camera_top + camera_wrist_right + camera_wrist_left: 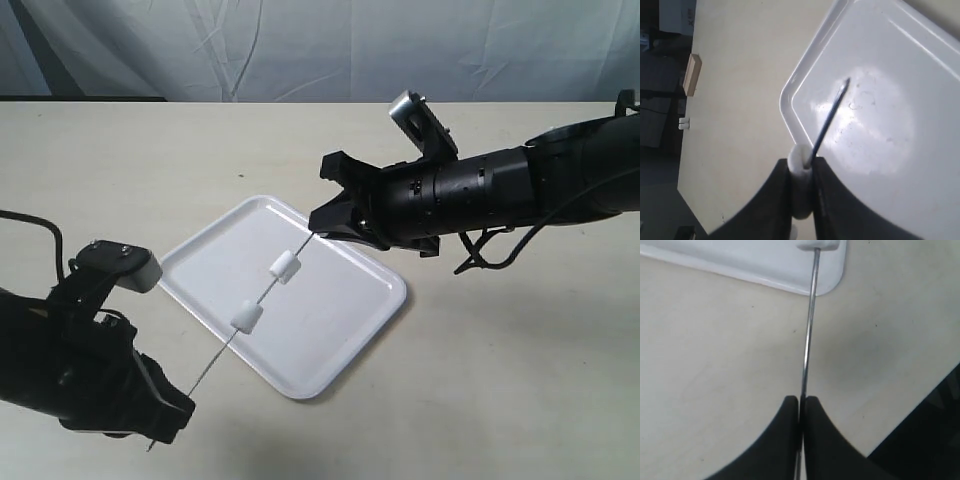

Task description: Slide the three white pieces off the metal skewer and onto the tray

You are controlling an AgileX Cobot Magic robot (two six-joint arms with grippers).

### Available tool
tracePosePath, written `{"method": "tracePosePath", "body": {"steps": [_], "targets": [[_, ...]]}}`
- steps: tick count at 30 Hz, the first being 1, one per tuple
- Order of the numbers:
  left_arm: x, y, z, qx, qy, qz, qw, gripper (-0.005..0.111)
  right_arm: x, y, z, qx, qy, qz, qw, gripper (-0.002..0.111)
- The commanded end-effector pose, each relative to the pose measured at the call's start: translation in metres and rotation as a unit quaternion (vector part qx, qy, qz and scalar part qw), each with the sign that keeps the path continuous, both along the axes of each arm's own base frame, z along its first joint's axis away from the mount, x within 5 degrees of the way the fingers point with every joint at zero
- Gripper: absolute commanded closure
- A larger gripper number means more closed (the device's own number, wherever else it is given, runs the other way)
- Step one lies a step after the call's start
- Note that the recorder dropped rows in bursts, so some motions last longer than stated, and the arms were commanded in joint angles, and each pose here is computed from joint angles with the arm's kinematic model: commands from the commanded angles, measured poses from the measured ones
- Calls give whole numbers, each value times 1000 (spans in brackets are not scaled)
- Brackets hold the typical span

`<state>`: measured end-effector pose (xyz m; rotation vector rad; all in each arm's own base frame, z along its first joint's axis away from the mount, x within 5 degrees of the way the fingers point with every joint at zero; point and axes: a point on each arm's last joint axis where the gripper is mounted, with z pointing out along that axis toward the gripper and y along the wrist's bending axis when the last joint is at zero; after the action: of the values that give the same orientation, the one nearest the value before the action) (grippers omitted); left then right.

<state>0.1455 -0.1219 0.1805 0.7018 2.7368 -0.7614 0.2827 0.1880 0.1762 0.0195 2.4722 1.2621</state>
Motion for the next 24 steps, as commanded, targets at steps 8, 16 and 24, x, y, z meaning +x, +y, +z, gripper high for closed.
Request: {"method": "tracePosePath", "body": {"steps": [8,16,24], "targets": [[-16,5,-12,7,48,4,999,107,26,-2,19,-15,-50,-48,997,109],[-16,5,-12,4,56,16,998,107,34,-7,21,-46,-65,-84,993,109],[-16,5,-13,4,58,18,998,107,44,-7,31,-51,-87,-102,990,109]]}}
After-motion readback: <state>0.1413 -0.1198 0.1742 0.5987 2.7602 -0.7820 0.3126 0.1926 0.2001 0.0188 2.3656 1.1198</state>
